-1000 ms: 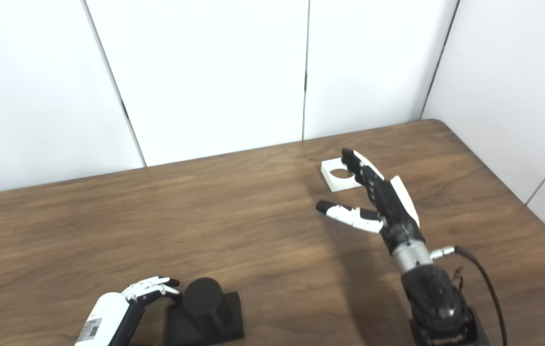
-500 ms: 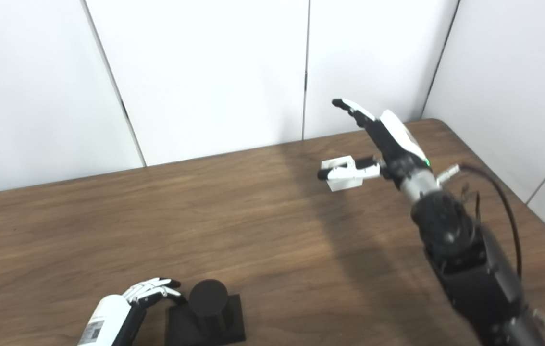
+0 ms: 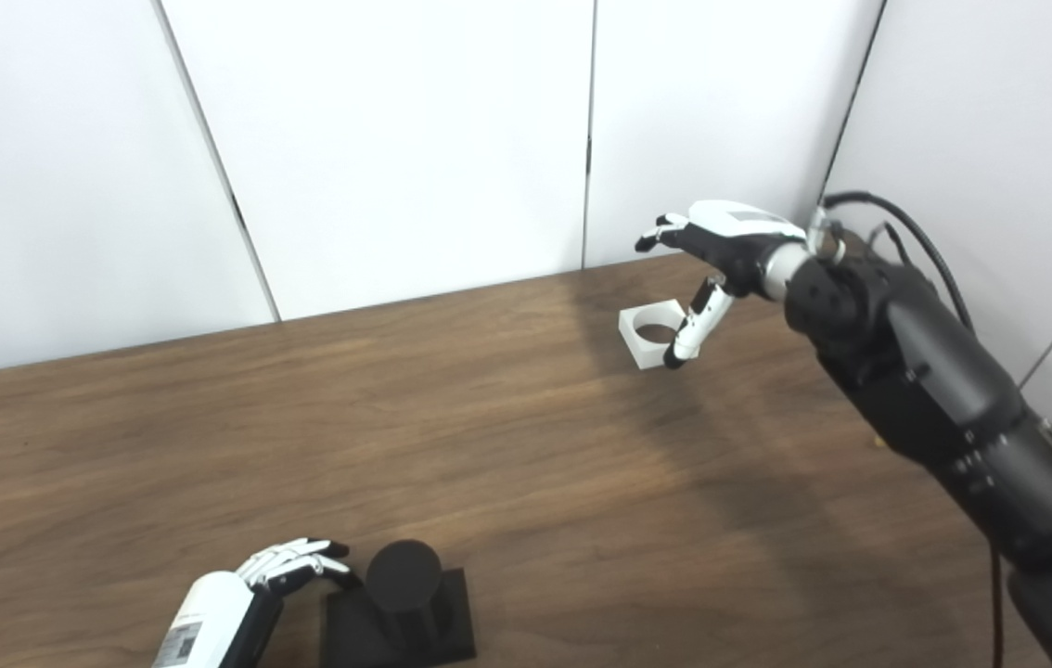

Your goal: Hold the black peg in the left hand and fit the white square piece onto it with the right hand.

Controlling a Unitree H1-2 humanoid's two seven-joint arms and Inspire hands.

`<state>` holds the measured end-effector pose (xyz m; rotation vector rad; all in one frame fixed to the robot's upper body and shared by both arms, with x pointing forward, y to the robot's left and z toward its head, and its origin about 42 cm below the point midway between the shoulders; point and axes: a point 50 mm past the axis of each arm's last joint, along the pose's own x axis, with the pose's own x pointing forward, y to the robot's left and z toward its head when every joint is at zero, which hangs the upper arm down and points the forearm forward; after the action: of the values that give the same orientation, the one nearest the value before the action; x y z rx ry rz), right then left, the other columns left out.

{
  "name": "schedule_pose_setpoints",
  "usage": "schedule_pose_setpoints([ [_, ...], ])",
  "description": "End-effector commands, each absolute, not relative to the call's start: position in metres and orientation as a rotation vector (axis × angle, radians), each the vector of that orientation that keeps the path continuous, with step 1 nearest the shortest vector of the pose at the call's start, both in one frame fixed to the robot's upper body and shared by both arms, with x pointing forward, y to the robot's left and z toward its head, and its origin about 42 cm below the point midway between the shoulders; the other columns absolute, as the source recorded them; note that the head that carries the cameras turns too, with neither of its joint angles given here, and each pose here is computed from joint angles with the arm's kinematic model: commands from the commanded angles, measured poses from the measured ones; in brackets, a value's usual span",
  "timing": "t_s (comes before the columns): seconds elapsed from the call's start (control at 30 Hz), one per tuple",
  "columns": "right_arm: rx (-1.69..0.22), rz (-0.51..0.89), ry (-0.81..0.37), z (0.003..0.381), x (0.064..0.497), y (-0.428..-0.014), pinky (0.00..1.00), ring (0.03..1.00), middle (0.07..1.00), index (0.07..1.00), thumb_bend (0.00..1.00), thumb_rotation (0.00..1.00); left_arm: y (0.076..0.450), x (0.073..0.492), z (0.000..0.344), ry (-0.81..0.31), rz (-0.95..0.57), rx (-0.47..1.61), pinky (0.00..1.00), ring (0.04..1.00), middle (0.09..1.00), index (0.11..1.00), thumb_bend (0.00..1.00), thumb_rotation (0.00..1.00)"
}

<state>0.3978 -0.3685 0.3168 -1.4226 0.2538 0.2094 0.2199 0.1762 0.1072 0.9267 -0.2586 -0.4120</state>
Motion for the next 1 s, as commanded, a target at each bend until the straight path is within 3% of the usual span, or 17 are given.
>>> schedule_pose_setpoints([
  [0.0, -1.494, 0.156, 0.262, 0.344, 0.408, -0.375, 1.0, 1.0, 1.0, 0.863, 0.98, 0.19, 0.176, 0.21, 0.095, -0.189, -0.479, 0.969, 0.82, 0.822, 0.777, 0.488, 0.51, 0.04],
  [0.13, -1.526, 0.158, 0.321, 0.341, 0.423, -0.374, 1.0, 1.0, 1.0, 0.856, 1.0, 0.16, 0.175, 0.209, 0.097, -0.184, -0.479, 0.971, 0.83, 0.824, 0.776, 0.488, 0.51, 0.04],
  [0.5, -1.557, 0.141, 0.339, 0.327, 0.448, -0.372, 0.99, 1.0, 1.0, 0.897, 0.98, 0.18, 0.175, 0.208, 0.097, -0.174, -0.483, 0.974, 0.82, 0.828, 0.781, 0.489, 0.51, 0.04],
  [0.97, -1.54, 0.13, 0.357, 0.312, 0.45, -0.379, 1.0, 1.0, 1.0, 0.935, 0.96, 0.18, 0.175, 0.208, 0.096, -0.17, -0.488, 0.971, 0.82, 0.831, 0.784, 0.489, 0.51, 0.04],
])
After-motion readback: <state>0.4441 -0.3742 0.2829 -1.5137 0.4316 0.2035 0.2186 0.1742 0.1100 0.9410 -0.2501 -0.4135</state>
